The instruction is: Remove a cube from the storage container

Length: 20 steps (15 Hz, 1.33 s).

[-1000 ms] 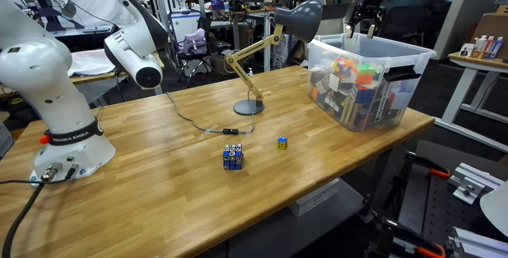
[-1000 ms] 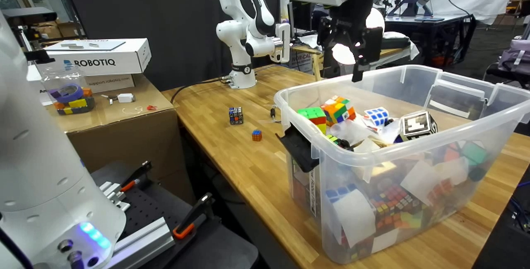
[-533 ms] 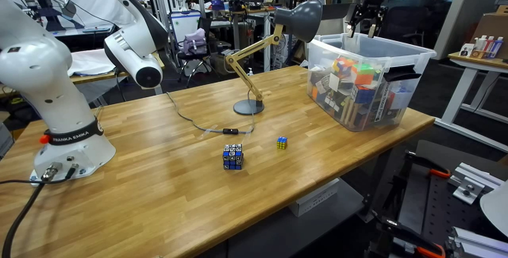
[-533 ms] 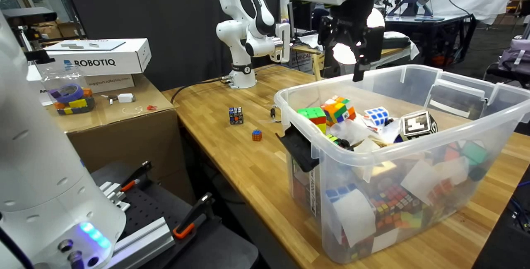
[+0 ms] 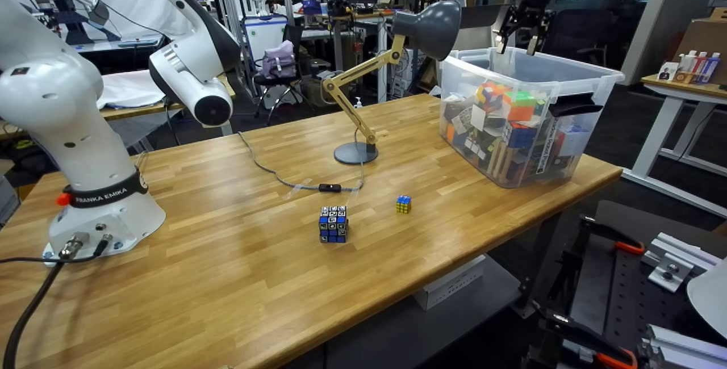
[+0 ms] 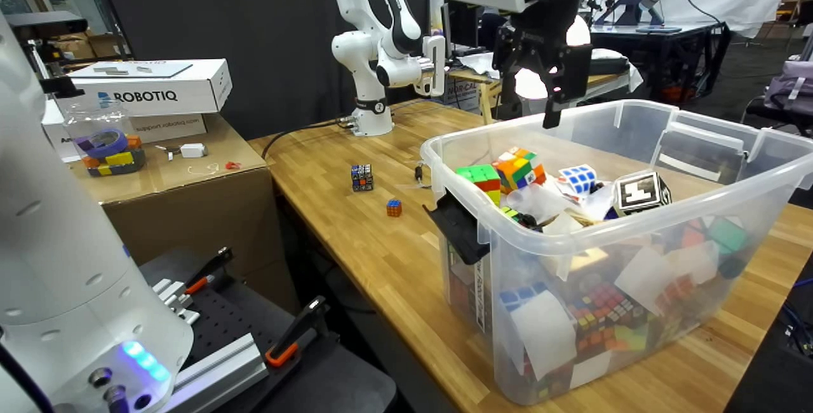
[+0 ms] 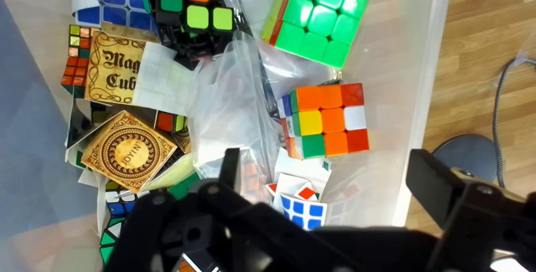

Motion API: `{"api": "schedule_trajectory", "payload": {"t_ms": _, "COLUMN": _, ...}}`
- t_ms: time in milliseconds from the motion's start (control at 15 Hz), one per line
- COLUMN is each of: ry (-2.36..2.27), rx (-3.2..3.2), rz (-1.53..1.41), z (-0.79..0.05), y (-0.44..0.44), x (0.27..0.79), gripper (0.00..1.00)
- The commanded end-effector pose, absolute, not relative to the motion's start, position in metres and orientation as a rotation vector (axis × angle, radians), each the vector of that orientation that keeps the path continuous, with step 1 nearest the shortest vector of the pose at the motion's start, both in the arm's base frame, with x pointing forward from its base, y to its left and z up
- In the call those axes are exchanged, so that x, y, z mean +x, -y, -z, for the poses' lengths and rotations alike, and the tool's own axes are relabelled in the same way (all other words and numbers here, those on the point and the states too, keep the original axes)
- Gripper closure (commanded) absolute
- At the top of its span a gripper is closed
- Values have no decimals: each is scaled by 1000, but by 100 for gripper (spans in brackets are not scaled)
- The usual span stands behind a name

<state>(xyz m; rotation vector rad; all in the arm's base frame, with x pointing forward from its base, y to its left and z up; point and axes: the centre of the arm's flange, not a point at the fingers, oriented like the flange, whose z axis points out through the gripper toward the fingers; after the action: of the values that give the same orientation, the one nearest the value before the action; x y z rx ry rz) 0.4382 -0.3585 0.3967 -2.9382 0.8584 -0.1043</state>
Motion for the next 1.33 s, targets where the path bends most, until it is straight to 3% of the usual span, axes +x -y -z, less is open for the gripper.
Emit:
{"api": "schedule_trajectory", "payload": {"t_ms": 0, "ry": -979, "rx": -2854, "rz": 98, "z": -395, "y": 381, "x": 451, "gripper": 0}}
{"api": "schedule_trajectory", "payload": {"t_ms": 600, "ry": -1207, "rx": -2764, "rz": 99, "z": -370, "y": 433, "x": 468, "gripper": 0}}
{"api": "schedule_trajectory", "payload": {"t_ms": 1267, "ry": -1174, "rx": -2806, "rz": 95, "z": -365, "y": 421, "x": 456, "gripper": 0}}
